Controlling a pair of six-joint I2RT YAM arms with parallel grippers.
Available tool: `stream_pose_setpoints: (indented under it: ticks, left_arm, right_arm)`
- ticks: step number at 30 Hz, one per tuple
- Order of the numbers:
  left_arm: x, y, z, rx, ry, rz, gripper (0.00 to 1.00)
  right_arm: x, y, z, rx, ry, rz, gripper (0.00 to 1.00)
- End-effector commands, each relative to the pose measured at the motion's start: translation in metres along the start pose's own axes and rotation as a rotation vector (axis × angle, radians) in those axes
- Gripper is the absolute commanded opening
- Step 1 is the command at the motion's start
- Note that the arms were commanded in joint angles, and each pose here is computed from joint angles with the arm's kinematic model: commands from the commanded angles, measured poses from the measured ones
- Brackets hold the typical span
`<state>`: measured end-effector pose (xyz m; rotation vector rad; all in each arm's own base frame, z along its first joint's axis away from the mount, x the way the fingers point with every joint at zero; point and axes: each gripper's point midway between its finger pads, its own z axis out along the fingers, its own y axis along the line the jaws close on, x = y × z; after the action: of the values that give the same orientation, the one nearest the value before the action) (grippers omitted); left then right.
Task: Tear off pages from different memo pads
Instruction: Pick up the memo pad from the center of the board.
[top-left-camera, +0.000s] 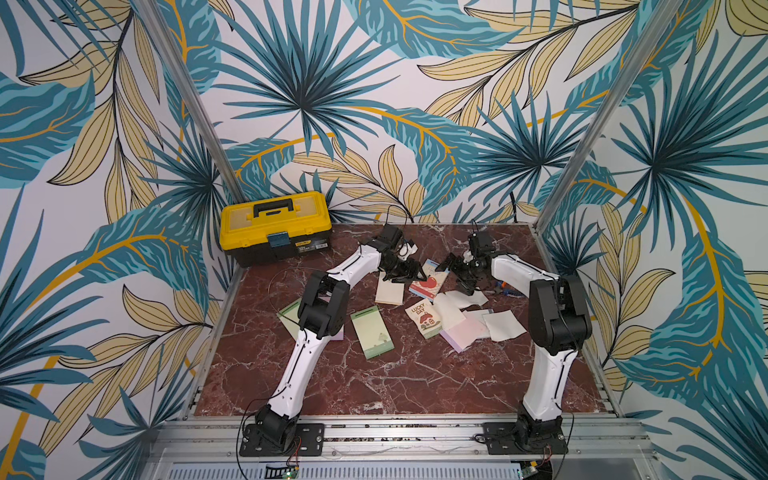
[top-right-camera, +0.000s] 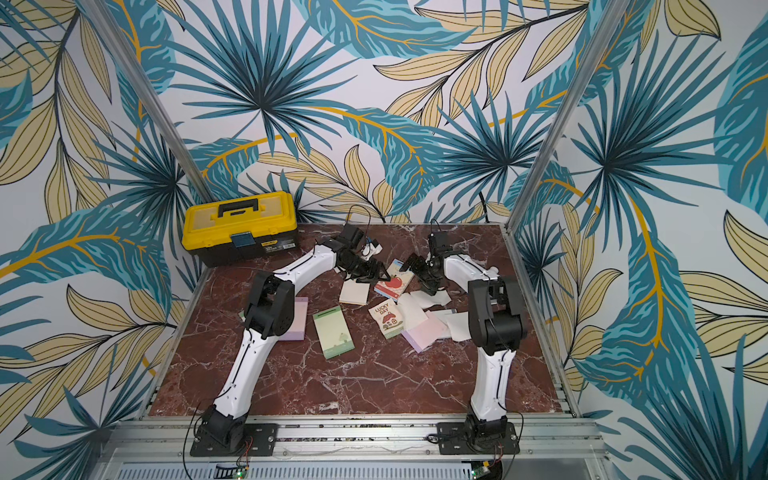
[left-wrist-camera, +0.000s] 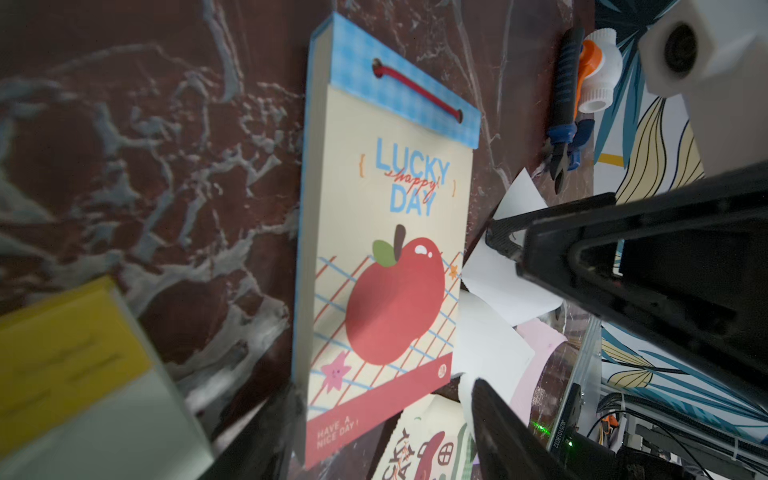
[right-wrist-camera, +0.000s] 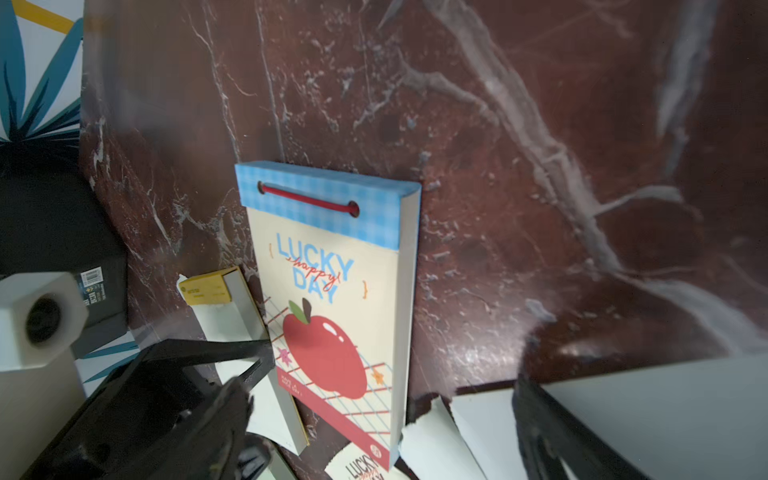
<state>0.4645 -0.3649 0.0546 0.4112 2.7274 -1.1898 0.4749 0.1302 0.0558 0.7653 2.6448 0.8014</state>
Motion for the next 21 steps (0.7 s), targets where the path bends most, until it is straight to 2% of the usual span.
stream_pose_setpoints:
  ticks: [1, 6, 12, 21]
  left_arm:
    - [-0.010, -0.008, 0.003, 0.046, -0.023, 0.022, 0.68]
    - [-0.013, -0.012, 0.010, 0.090, -0.019, 0.010, 0.68]
    - [0.001, -0.018, 0.021, 0.104, 0.031, 0.019, 0.68]
    - [0.011, -0.013, 0.026, 0.081, 0.056, 0.006, 0.67]
  right_arm:
    - [0.002, 0.007, 0.013, -0.053, 0.021, -0.026, 0.98]
    - [0.005, -0.002, 0.030, -0.042, 0.049, -0.021, 0.97]
    - [0.007, 0.012, 0.040, -0.162, 0.025, 0.001, 0.97]
    - [0.015, 0.067, 0.001, -0.392, -0.044, -0.095, 0.81]
